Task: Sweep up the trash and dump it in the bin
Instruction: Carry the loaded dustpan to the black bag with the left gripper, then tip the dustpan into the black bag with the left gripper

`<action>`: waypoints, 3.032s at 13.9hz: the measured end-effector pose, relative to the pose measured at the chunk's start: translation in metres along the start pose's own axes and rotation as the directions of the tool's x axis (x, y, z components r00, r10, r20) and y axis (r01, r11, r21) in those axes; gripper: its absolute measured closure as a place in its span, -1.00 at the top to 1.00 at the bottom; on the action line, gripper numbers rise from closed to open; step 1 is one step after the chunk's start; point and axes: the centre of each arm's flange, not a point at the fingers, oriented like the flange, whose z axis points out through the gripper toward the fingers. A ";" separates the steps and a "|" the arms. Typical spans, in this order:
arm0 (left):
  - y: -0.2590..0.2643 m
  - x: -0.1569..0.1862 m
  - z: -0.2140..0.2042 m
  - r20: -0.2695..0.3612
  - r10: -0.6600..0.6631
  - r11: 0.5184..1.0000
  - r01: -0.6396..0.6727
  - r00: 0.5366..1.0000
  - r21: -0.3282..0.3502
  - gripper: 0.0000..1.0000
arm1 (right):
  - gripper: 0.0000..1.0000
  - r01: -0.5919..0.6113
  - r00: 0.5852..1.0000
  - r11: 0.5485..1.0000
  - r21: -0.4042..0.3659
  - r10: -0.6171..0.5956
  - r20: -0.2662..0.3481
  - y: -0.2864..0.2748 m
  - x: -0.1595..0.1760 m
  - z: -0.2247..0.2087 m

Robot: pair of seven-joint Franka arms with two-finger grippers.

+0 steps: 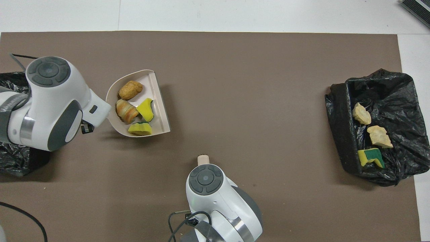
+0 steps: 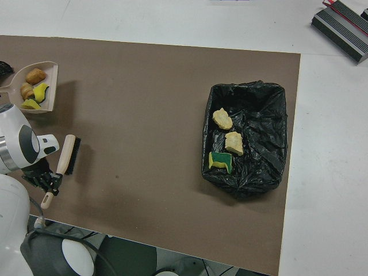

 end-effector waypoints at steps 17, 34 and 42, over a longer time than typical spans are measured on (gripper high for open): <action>-0.058 -0.357 0.038 0.162 0.317 0.939 -0.333 0.934 0.085 -0.37 | 0.61 -0.072 0.991 0.993 0.091 0.081 -0.110 0.011 0.016 -0.008; -0.079 -0.334 -0.024 0.768 0.208 0.875 -0.465 0.606 0.130 -0.37 | 1.00 -0.249 0.833 0.957 0.147 0.289 -0.471 0.310 0.020 -0.340; -0.062 -0.314 -0.065 0.840 0.157 0.849 -0.506 0.519 0.153 -0.37 | 1.00 -0.244 0.842 0.966 0.085 0.255 -0.476 0.335 0.014 -0.360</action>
